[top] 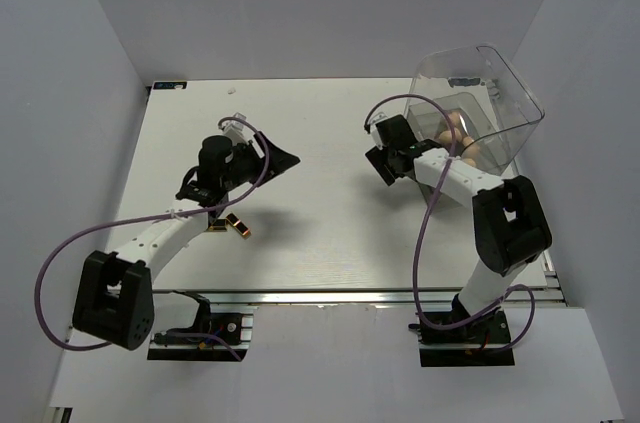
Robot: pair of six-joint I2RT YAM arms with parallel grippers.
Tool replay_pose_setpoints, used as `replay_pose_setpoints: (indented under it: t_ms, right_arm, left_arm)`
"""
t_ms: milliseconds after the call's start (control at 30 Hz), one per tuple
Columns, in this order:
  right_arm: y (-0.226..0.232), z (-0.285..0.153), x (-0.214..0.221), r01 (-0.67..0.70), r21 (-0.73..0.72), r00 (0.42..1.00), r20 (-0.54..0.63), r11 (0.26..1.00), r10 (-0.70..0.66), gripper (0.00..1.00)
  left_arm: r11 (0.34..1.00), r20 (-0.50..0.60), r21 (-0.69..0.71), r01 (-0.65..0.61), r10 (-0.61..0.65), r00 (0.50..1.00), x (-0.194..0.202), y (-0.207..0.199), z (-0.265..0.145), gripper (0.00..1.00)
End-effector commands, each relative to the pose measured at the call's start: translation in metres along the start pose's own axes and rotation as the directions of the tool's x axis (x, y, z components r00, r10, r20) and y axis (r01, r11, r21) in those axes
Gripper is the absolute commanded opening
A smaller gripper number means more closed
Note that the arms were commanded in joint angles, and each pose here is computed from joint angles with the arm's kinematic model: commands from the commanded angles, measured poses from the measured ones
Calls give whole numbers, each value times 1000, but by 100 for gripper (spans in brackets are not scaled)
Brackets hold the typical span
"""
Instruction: Organize the makeup
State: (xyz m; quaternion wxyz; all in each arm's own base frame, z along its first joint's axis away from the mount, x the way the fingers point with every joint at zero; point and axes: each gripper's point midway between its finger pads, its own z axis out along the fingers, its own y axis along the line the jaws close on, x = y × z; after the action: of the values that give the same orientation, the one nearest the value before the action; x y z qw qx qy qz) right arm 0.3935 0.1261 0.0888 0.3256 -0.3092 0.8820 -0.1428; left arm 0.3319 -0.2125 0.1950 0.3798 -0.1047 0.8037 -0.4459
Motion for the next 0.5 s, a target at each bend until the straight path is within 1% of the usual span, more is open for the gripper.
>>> replay_pose_setpoints:
  t_ms: [0, 33, 67, 100, 133, 167, 200, 233, 267, 333, 367, 400, 433, 467]
  right_arm:
    - [3, -35, -34, -7, -135, 994, 111, 991, 22, 75]
    - [16, -52, -53, 24, -251, 982, 189, 968, 25, 71]
    - [27, -64, -57, 65, -327, 976, 219, 943, 9, 67]
    - [34, -77, -65, 100, -381, 964, 265, 919, 5, 56]
    - [39, -99, -78, 149, -440, 938, 346, 886, 14, 49]
    - [41, -109, -85, 175, -454, 922, 386, 874, 16, 41]
    - [36, -124, -94, 191, -444, 899, 438, 876, 26, 21]
    - [32, -132, -100, 189, -433, 884, 467, 881, 40, 10]
    - [25, -139, -111, 191, -405, 856, 515, 894, 50, 0]
    - [5, -165, -123, 179, -345, 800, 596, 922, 68, 0]
    - [4, -170, -121, 181, -338, 782, 619, 923, 74, 0]
    - [-12, -197, -131, 177, -296, 708, 701, 939, 87, 0]
    - [-12, -213, -133, 197, -308, 666, 739, 931, 104, 0]
    - [-12, -220, -131, 190, -330, 649, 749, 925, 134, 0]
  left_arm:
    - [993, -29, 115, -16, 20, 999, 6, -27, 10, 74]
    - [992, -45, 123, -3, 8, 999, 11, -25, 19, 69]
    - [990, -76, 141, 5, 6, 997, 21, -29, 24, 65]
    - [988, -89, 156, 10, 4, 996, 24, -33, 29, 60]
    - [983, -100, 184, 22, -3, 995, 27, -39, 35, 49]
    - [982, -156, 182, 42, -13, 988, 43, -35, 47, 43]
    - [980, -177, 191, 49, -15, 984, 50, -37, 54, 37]
    - [975, -182, 215, 56, -16, 983, 49, -45, 62, 29]
    - [976, -231, 203, 74, -26, 973, 66, -40, 74, 27]
    - [967, -246, 239, 91, -30, 969, 69, -54, 90, 26]
    - [968, -291, 228, 108, -38, 956, 86, -50, 102, 26]
    - [962, -301, 242, 126, -49, 952, 90, -56, 109, 26]
    - [953, -298, 273, 128, -43, 954, 87, -69, 119, 26]
    - [949, -318, 282, 140, -45, 947, 96, -74, 126, 27]
